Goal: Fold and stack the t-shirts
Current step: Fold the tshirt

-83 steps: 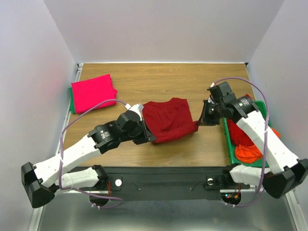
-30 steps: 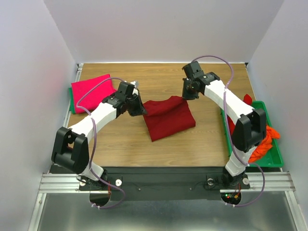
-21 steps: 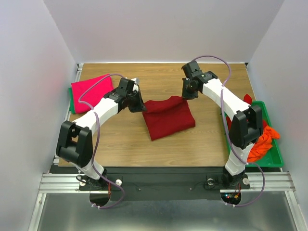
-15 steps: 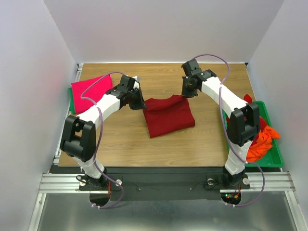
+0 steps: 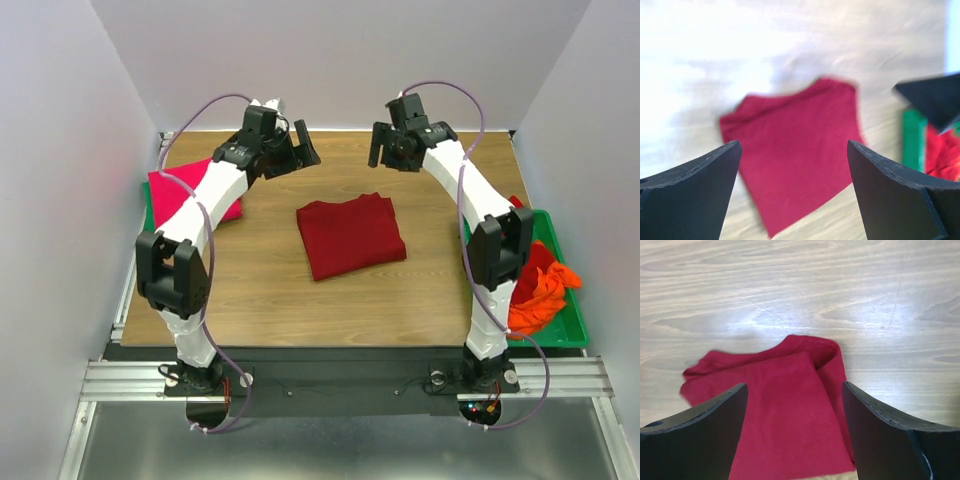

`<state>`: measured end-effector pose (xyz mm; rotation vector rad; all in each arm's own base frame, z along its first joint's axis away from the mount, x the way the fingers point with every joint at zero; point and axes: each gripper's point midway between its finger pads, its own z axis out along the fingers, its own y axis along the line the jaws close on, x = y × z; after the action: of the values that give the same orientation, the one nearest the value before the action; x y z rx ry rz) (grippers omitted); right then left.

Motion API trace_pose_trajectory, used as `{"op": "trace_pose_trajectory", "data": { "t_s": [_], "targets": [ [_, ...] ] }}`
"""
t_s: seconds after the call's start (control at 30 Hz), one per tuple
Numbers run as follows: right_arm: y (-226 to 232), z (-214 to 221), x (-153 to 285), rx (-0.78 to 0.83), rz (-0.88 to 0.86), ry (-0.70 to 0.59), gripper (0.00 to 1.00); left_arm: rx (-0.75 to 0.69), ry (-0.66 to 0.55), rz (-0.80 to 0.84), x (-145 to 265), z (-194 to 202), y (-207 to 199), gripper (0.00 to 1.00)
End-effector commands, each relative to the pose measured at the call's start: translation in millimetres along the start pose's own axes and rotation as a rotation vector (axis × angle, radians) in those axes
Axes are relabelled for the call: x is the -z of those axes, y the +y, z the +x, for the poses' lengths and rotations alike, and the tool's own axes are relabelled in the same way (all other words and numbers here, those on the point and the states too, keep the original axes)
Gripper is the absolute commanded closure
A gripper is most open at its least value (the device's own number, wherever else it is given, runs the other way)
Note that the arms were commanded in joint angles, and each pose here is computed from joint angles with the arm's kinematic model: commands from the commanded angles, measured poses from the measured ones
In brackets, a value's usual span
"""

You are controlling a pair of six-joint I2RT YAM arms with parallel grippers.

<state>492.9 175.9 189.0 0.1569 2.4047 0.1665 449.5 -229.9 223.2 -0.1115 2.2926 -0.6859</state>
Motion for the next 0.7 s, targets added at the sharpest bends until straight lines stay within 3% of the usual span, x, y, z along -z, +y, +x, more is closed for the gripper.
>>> {"op": "trace_pose_trajectory", "data": {
  "t_s": [0.0,0.43,0.67],
  "targets": [
    [9.6,-24.8,50.4,0.057,-0.091,-0.097,0.19,0.010,-0.085,0.045,40.2,-17.9,-17.6,0.02],
    [33.8,89.1,77.4,0.074,-0.417,0.143,0.23,0.098,-0.037,0.193,62.3,91.4,12.5,0.02],
    [25.5,133.5,57.9,0.081,-0.420,0.261,0.24,0.171,0.011,0.204,56.3,141.6,35.1,0.01]
  ]
}}
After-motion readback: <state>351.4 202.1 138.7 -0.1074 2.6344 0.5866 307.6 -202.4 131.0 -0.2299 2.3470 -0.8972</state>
